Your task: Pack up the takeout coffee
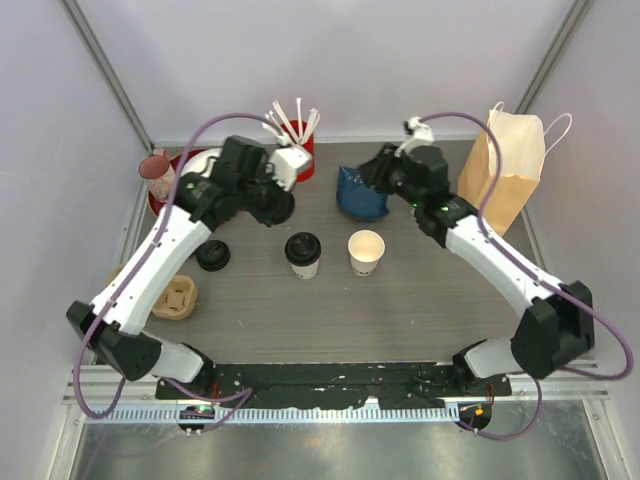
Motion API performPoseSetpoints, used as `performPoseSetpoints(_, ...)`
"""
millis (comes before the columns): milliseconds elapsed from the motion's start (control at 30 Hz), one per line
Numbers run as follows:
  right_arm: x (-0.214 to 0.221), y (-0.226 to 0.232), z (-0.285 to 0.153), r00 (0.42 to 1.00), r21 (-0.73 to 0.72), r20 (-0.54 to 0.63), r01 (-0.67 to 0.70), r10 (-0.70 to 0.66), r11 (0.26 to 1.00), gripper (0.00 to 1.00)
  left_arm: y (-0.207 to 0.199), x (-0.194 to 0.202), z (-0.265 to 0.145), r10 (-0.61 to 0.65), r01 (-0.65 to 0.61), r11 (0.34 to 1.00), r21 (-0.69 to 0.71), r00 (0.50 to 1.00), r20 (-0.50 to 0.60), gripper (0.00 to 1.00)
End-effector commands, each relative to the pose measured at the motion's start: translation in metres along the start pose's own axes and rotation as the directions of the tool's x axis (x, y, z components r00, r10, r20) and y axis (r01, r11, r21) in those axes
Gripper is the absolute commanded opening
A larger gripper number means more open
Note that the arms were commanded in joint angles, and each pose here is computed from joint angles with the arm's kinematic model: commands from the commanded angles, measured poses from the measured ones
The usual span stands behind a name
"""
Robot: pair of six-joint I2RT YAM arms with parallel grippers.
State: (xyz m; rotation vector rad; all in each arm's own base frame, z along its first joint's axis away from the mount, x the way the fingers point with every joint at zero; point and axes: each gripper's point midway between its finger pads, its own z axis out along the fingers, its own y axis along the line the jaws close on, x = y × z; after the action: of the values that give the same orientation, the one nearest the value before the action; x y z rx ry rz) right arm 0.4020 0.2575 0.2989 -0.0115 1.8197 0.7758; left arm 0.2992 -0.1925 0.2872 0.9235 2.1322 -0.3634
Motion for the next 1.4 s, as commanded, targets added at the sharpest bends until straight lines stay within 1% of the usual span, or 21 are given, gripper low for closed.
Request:
performPoseSetpoints(0, -0.014, -0.084, -0.052, 0.999, 0.225, 0.043, 0.000, -0.010, 0.974, 0.37, -0.043, -0.018, 0.019, 0.175, -0.174, 0.985, 0.016, 0.983, -0.048, 0.00)
performPoseSetpoints(33, -0.026, -0.089, -0.068, 0.997, 0.243, 0.072, 0.007, -0.025, 0.970, 0.37, -0.051, -0.019, 0.026, 0.199, -0.198, 0.980, 0.026, 0.978, -0.066, 0.00)
performPoseSetpoints(67, -0.022, -0.101, -0.075, 0.997, 0.273, 0.067, 0.008, -0.027, 0.962, 0.38, -0.071, -0.018, 0.042, 0.248, -0.242, 0.968, 0.072, 0.964, -0.092, 0.00)
performPoseSetpoints(100, -0.025, -0.118, -0.086, 0.997, 0.316, 0.073, -0.004, -0.020, 0.949, 0.38, -0.080, -0.030, 0.045, 0.266, -0.260, 0.962, 0.081, 0.961, -0.075, 0.00)
performPoseSetpoints(133, -0.030, -0.121, -0.096, 0.996, 0.323, 0.090, -0.004, -0.026, 0.946, 0.38, -0.088, -0.031, 0.051, 0.283, -0.274, 0.956, 0.100, 0.955, -0.090, 0.00)
performPoseSetpoints(167, -0.027, -0.129, -0.101, 0.996, 0.341, 0.087, -0.003, -0.028, 0.940, 0.39, -0.105, -0.025, 0.071, 0.314, -0.296, 0.945, 0.139, 0.941, -0.127, 0.00)
performPoseSetpoints(200, -0.027, -0.134, -0.106, 0.996, 0.351, 0.085, -0.005, -0.026, 0.936, 0.39, -0.113, -0.036, 0.074, 0.327, -0.311, 0.939, 0.147, 0.939, -0.106, 0.00)
performPoseSetpoints(300, -0.025, -0.146, -0.118, 0.997, 0.384, 0.071, 0.006, -0.036, 0.923, 0.39, -0.144, -0.038, 0.098, 0.362, -0.326, 0.914, 0.241, 0.924, -0.126, 0.00)
performPoseSetpoints(367, -0.024, -0.152, -0.124, 0.997, 0.405, 0.058, 0.016, -0.043, 0.914, 0.39, -0.158, -0.034, 0.108, 0.358, -0.303, 0.904, 0.301, 0.922, -0.147, 0.00)
performPoseSetpoints(400, -0.024, -0.154, -0.127, 0.997, 0.413, 0.055, 0.021, -0.048, 0.910, 0.39, -0.162, -0.038, 0.118, 0.355, -0.297, 0.903, 0.309, 0.923, -0.150, 0.00)
performPoseSetpoints(467, -0.024, -0.158, -0.132, 0.997, 0.425, 0.053, 0.025, -0.053, 0.905, 0.39, -0.166, -0.047, 0.120, 0.347, -0.290, 0.903, 0.318, 0.927, -0.139, 0.00)
performPoseSetpoints(500, -0.023, -0.160, -0.133, 0.997, 0.429, 0.051, 0.030, -0.057, 0.903, 0.39, -0.169, -0.043, 0.130, 0.345, -0.280, 0.902, 0.328, 0.925, -0.157, 0.00)
performPoseSetpoints(567, -0.023, -0.164, -0.137, 0.997, 0.442, 0.044, 0.035, -0.060, 0.896, 0.39, -0.174, -0.042, 0.133, 0.345, -0.274, 0.897, 0.348, 0.924, -0.162, 0.00)
performPoseSetpoints(633, -0.023, -0.165, -0.139, 0.997, 0.445, 0.040, 0.044, -0.068, 0.894, 0.39, -0.183, -0.034, 0.141, 0.354, -0.267, 0.888, 0.375, 0.916, -0.186, 0.00)
performPoseSetpoints(833, -0.025, -0.167, -0.144, 0.996, 0.455, 0.039, 0.051, -0.078, 0.889, 0.39, -0.187, -0.023, 0.152, 0.362, -0.257, 0.882, 0.395, 0.907, -0.217, 0.00)
performPoseSetpoints(1000, -0.025, -0.167, -0.144, 0.996, 0.456, 0.038, 0.053, -0.078, 0.888, 0.39, -0.196, -0.012, 0.157, 0.365, -0.235, 0.864, 0.446, 0.902, -0.232, 0.00)
performPoseSetpoints(1167, -0.027, -0.167, -0.146, 0.996, 0.460, 0.031, 0.059, -0.083, 0.886, 0.39, -0.190, -0.014, 0.169, 0.369, -0.250, 0.869, 0.427, 0.902, -0.223, 0.00)
performPoseSetpoints(1367, -0.028, -0.166, -0.148, 0.995, 0.461, 0.030, 0.068, -0.092, 0.885, 0.39, -0.189, -0.011, 0.177, 0.362, -0.236, 0.868, 0.436, 0.903, -0.232, 0.00)
